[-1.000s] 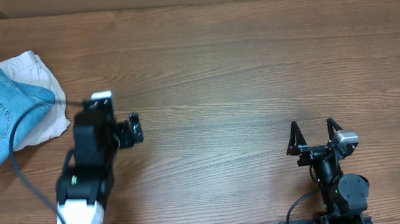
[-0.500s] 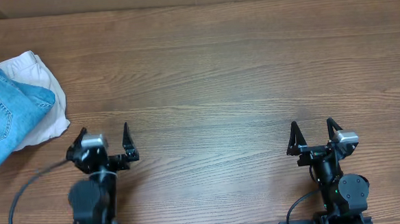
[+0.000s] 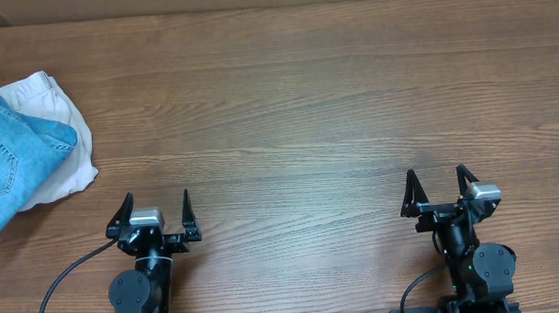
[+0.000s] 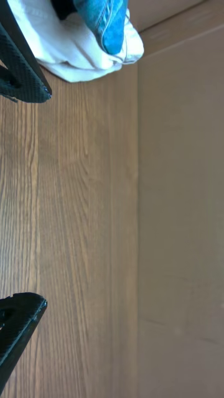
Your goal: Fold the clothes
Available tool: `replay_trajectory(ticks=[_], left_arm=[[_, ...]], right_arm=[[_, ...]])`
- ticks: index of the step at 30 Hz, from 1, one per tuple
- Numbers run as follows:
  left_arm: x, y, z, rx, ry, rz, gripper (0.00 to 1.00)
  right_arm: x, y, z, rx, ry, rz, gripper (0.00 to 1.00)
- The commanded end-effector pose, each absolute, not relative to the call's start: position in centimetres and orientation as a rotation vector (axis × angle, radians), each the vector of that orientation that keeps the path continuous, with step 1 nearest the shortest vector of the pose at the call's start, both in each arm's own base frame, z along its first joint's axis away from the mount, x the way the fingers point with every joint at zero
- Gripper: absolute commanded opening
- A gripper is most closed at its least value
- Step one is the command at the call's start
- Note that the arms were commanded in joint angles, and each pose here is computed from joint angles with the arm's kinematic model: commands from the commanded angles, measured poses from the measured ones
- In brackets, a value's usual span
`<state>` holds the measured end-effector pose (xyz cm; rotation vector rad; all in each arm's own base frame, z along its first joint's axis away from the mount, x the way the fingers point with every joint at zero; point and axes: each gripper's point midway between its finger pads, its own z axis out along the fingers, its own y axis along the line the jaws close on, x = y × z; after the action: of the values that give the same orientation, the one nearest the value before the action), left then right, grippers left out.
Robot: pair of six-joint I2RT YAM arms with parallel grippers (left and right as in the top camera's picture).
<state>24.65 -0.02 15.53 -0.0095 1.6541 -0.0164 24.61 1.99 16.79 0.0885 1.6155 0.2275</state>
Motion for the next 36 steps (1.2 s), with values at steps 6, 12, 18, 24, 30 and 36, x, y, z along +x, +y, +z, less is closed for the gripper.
replay_trajectory(ticks=[6, 12, 18, 24, 30, 36], left_arm=[[24.6, -0.6, 15.5, 0.016, 1.651, -0.042, 1.0], [24.6, -0.6, 15.5, 0.016, 1.651, -0.042, 1.0], [24.6, -0.6, 15.5, 0.016, 1.651, -0.042, 1.0], [24.6, -0.6, 15.5, 0.016, 1.652, -0.042, 1.0], [24.8, -0.6, 14.5, 0.015, 1.696, -0.043, 1.0], [24.8, -0.6, 14.4, 0.014, 1.702, -0.043, 1.0]], right_arm=[[24.6, 2.0, 16.8, 0.089, 1.609, 0.227, 1.0], [24.6, 2.0, 16.8, 0.089, 1.609, 0.227, 1.0], [24.6, 1.9, 16.8, 0.089, 1.609, 0.226, 1.0], [24.6, 2.0, 16.8, 0.089, 1.609, 0.227, 1.0], [24.6, 2.0, 16.8, 0.089, 1.609, 0.227, 1.0], [24.6, 2.0, 16.8, 0.089, 1.609, 0.227, 1.0]])
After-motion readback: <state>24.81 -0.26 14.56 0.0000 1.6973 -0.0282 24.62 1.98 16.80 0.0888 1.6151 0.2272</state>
